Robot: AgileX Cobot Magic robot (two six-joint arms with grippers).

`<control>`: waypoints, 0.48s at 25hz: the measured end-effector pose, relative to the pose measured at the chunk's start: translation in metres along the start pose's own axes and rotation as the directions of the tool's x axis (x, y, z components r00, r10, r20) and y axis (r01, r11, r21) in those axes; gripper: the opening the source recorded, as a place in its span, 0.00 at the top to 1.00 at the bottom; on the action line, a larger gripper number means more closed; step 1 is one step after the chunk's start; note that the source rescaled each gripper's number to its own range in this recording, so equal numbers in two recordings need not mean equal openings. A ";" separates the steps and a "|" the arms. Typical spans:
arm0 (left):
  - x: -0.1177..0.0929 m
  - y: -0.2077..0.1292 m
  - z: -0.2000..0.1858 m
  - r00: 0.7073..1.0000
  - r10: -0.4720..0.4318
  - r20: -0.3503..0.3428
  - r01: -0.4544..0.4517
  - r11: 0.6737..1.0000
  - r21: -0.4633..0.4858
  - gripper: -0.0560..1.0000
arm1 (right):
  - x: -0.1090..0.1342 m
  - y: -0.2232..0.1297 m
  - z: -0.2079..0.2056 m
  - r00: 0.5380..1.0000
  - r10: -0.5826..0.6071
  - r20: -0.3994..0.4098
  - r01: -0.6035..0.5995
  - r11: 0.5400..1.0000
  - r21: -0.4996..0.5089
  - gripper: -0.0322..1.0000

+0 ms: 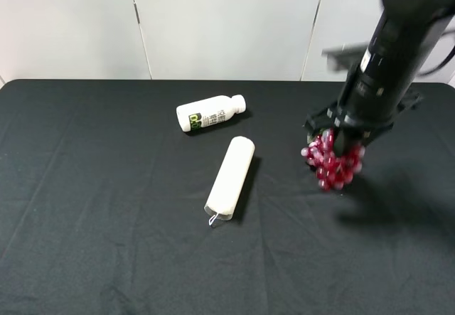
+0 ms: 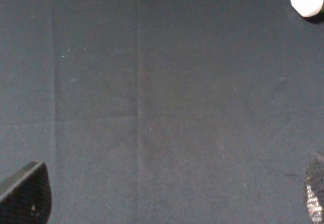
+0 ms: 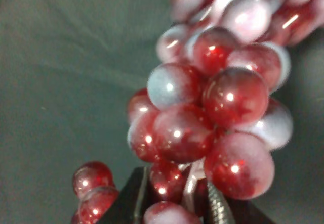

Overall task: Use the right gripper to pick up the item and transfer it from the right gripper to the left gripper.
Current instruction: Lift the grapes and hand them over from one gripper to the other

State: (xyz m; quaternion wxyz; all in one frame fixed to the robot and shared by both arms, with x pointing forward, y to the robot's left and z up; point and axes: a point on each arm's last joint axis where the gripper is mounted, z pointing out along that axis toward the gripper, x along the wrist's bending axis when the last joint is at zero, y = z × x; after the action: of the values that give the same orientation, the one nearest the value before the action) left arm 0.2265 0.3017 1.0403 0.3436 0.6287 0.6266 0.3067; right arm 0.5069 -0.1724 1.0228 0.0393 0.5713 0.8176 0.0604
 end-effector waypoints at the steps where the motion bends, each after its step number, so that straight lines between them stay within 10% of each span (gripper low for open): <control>1: 0.000 0.000 0.000 1.000 0.000 0.000 0.000 1.000 0.000 0.00 | 0.000 0.003 -0.010 1.000 -0.002 -0.002 0.002 1.000 -0.020 0.95; 12: 0.000 0.000 0.000 1.000 0.000 0.000 0.000 1.000 0.000 0.00 | 0.001 0.016 -0.106 0.999 -0.031 -0.015 0.027 0.969 -0.245 0.97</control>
State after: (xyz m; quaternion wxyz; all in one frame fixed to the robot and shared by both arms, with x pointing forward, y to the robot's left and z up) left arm 0.2265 0.3017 1.0403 0.3436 0.6287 0.6266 0.3067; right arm 0.5079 -0.1719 1.1298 0.1029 0.5495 0.8125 0.1656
